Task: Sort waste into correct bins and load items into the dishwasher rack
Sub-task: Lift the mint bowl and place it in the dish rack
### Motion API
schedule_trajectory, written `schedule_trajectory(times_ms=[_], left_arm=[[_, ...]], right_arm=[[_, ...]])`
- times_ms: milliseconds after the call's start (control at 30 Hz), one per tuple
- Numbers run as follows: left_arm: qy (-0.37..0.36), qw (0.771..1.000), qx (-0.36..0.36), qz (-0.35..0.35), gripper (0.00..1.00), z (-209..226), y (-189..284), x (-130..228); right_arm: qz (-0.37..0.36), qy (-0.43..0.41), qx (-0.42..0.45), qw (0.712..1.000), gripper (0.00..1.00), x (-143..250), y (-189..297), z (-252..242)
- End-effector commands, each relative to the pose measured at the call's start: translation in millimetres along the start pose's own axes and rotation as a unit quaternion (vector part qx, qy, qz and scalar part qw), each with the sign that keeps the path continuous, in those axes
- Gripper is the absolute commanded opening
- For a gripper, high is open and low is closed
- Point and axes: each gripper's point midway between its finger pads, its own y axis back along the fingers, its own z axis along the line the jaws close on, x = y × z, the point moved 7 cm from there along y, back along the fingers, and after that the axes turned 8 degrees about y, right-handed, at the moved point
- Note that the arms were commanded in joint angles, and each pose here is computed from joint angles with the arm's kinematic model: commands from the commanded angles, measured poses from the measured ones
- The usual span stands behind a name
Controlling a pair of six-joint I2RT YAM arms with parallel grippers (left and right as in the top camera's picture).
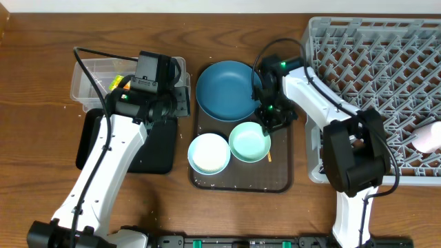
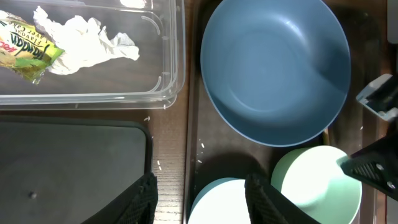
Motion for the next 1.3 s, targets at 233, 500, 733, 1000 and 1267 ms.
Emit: schedule_trajectory(times_ms=[233, 500, 733, 1000, 1267], left_arm=[[-0.003, 1.000, -0.009, 0.004, 0.48, 4, -3, 0], [-0.003, 1.000, -0.009, 0.004, 0.48, 4, -4, 0], [-0.003, 1.000, -0.009, 0.005, 0.48, 4, -5, 0], [-0.003, 1.000, -0.008, 0.002, 0.48, 4, -5, -1], [-0.003, 1.000, -0.008, 0.002, 0.49, 4, -5, -1]], right_arm=[[-0.008, -0.007, 0.013, 1.000, 0.01, 1, 3, -2], [-0.123, -0.023, 0.093, 0.988, 0.01, 5, 89, -19], [-0.269, -0.093, 0.225, 0.932, 0.01, 22, 174, -63], [-0.318, -0.233, 0.443, 0.806, 0.01, 46, 234, -140], [-0.314, -0.392, 0.600, 0.623, 0.01, 91, 283, -203]])
